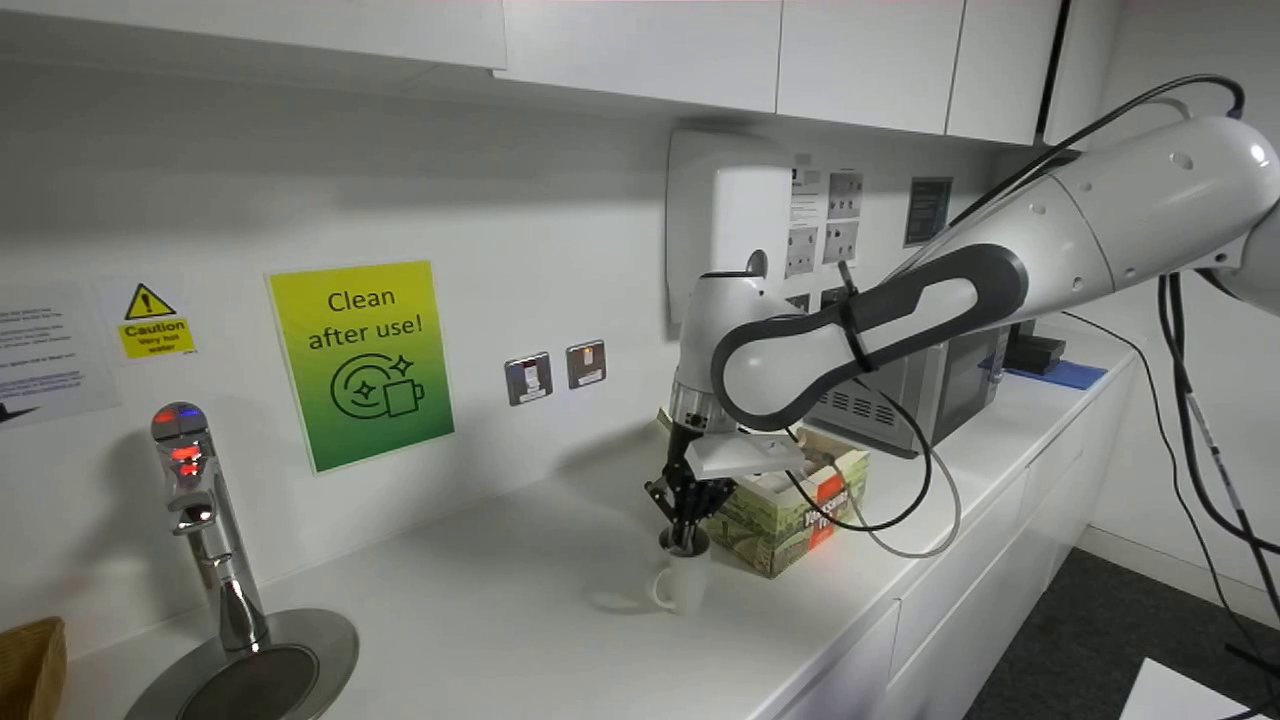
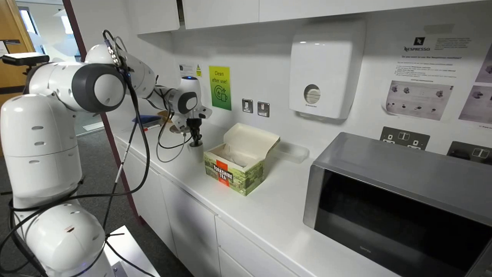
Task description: Put the tea bag in the cup
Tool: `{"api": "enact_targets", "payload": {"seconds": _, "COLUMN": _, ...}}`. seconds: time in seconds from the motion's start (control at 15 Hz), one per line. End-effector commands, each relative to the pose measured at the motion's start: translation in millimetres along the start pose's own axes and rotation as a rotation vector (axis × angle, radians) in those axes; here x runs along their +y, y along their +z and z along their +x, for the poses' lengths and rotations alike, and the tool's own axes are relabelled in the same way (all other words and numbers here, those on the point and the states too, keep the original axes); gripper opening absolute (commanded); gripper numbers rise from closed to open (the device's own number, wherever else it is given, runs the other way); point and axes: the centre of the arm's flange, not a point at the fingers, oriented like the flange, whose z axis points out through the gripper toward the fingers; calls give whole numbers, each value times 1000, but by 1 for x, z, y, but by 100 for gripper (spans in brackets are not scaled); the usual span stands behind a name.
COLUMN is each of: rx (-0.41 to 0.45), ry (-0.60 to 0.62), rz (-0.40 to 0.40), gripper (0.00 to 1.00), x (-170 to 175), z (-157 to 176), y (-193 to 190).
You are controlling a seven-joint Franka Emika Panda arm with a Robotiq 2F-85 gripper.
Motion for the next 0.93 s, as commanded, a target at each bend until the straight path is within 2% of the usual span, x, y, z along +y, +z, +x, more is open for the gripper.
{"api": "enact_targets", "payload": {"seconds": 0.0, "rx": -6, "ry": -8, "rz": 13, "gripper": 0, "x": -8, "z": 12, "y": 0}}
{"api": "enact_targets", "payload": {"seconds": 0.47, "rx": -10, "ry": -6, "rz": 15, "gripper": 0, "x": -9, "z": 19, "y": 5}}
{"api": "enact_targets", "payload": {"seconds": 0.53, "rx": -8, "ry": -4, "rz": 17, "gripper": 26, "x": -9, "z": 19, "y": 4}}
{"api": "enact_targets", "payload": {"seconds": 0.6, "rx": -11, "ry": -6, "rz": 17, "gripper": 28, "x": -9, "z": 19, "y": 4}}
{"api": "enact_targets", "payload": {"seconds": 0.87, "rx": -1, "ry": -12, "rz": 19, "gripper": 57, "x": -10, "z": 17, "y": -2}}
